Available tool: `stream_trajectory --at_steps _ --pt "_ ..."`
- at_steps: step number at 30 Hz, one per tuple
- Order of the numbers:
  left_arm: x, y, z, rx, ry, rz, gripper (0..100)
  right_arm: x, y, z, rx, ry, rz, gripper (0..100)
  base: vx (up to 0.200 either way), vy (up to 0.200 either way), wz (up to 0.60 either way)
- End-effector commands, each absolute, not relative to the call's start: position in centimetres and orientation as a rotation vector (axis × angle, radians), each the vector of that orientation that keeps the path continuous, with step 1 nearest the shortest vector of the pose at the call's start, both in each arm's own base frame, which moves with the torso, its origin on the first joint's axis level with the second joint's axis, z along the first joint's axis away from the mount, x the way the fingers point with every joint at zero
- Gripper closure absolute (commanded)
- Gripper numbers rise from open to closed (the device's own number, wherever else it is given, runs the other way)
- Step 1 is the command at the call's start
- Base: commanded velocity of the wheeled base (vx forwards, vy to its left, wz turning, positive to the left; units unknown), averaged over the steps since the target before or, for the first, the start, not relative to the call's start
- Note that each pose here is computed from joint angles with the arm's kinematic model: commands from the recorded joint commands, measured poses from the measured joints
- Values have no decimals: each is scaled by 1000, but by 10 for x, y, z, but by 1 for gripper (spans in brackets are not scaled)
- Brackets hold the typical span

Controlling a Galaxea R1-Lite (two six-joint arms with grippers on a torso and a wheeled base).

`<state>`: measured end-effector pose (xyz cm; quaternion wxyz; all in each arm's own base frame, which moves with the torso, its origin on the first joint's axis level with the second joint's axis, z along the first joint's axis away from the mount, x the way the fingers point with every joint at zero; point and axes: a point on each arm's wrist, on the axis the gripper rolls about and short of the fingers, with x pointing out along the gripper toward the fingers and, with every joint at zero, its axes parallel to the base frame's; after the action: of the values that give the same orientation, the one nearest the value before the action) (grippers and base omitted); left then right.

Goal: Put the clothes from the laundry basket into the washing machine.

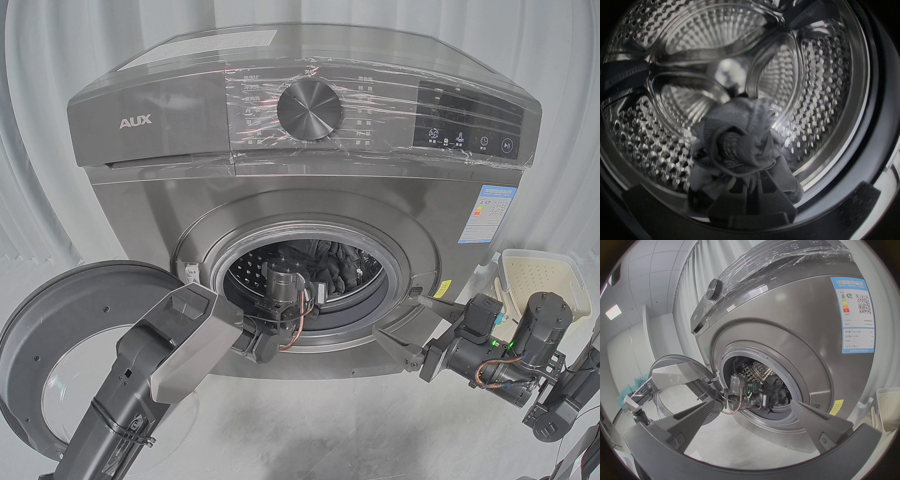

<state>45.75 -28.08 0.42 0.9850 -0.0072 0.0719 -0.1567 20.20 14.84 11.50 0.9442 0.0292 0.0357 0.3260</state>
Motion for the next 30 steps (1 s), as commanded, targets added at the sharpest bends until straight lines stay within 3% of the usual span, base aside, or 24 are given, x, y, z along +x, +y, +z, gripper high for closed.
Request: stream_trajectory --at_steps 1,14,23,24,30 --pt "481 -282 12 -69 24 -259 100 202 148 116 60 70 665 0 0 0 0" --pt "500 -254 11 -69 -3 -151 100 202 149 115 59 73 666 0 0 0 0" --pt "499 -256 12 -71 -10 -155 100 202 149 114 59 75 666 0 0 0 0" --pt "499 -256 11 -70 -9 -155 0 202 149 115 60 72 667 0 0 0 0" --pt "493 -267 17 -93 -24 -178 0 202 148 115 59 73 665 0 0 0 0"
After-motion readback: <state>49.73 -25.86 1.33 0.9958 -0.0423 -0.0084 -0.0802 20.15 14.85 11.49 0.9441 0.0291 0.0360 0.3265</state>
